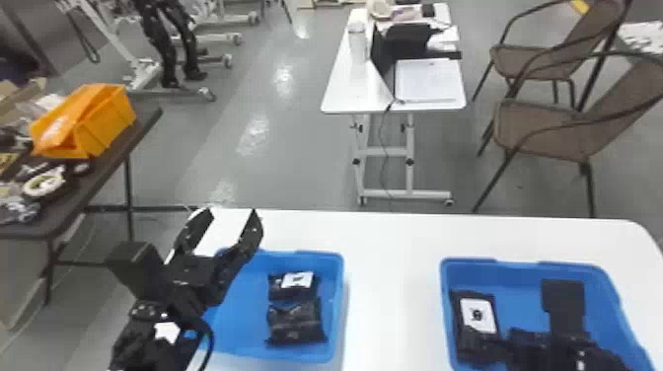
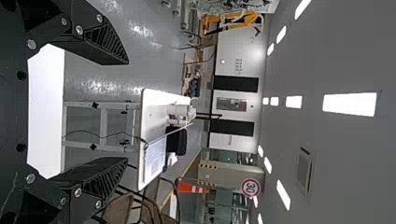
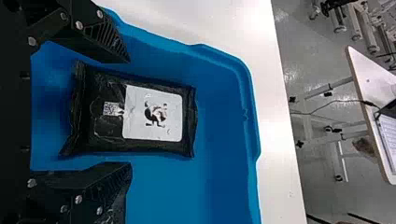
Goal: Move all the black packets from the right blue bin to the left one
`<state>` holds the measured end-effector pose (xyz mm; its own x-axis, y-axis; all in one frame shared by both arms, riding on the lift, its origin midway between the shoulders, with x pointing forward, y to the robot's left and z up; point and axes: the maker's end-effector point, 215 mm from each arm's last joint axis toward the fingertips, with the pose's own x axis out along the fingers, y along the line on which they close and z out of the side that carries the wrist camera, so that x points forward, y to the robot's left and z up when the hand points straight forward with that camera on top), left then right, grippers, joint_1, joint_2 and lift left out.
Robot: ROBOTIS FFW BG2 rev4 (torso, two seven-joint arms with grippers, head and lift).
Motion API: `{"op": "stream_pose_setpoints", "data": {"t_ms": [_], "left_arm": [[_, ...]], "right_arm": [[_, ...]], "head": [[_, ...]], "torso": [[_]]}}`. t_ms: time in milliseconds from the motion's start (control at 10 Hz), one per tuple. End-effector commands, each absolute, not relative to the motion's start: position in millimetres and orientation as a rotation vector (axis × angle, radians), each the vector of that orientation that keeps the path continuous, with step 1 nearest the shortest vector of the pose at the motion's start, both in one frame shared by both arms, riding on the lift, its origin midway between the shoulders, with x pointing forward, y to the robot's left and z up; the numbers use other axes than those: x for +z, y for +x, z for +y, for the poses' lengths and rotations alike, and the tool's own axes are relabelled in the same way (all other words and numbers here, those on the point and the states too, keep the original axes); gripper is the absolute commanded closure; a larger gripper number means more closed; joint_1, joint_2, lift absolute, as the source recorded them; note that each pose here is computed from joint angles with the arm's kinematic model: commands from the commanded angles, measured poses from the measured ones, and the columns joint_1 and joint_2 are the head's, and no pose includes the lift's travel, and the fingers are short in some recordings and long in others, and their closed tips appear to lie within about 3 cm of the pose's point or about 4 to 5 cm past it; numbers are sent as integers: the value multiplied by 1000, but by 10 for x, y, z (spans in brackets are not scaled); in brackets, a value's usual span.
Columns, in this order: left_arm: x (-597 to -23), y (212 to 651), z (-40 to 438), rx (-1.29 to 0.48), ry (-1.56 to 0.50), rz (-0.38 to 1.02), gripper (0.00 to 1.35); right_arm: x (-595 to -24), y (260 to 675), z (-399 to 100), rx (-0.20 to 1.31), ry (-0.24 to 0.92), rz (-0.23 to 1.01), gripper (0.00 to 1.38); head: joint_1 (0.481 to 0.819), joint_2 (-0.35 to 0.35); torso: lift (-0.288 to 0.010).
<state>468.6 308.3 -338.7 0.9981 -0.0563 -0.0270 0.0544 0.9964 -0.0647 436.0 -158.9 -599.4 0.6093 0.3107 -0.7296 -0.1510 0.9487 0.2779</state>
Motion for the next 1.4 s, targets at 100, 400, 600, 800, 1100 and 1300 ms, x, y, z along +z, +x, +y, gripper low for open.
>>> {"op": "stream_pose_setpoints", "data": {"t_ms": [100,400,600,800,1100,1300], "left_arm": [[-3389,4692,3079,-57,-65,30,320],[-3408,4686,3071,-60,-68,36,318],[-3413,4685,3068,-61,-69,37,320],[-3420,4685,3067,-62,-72,39,320],[-3406,4706,3052,-65,-93,37,314],[-3435,4700,3050,-65,-96,46,314]], "right_arm": [[-6138,4368,-1593,268,191,912,257],[-6208,4443,-1558,278,181,920,288],[-6253,4466,-1460,323,185,935,723],[-6221,4484,-1383,363,183,930,886],[-6153,4411,-1460,357,219,905,996],[-6157,4408,-1476,349,230,894,1294]], "head": [[695,183],[695,184],[695,185],[695,200],[695,206],[695,195]], "torso": [[0],[0],[0],[0],[0],[0]]}}
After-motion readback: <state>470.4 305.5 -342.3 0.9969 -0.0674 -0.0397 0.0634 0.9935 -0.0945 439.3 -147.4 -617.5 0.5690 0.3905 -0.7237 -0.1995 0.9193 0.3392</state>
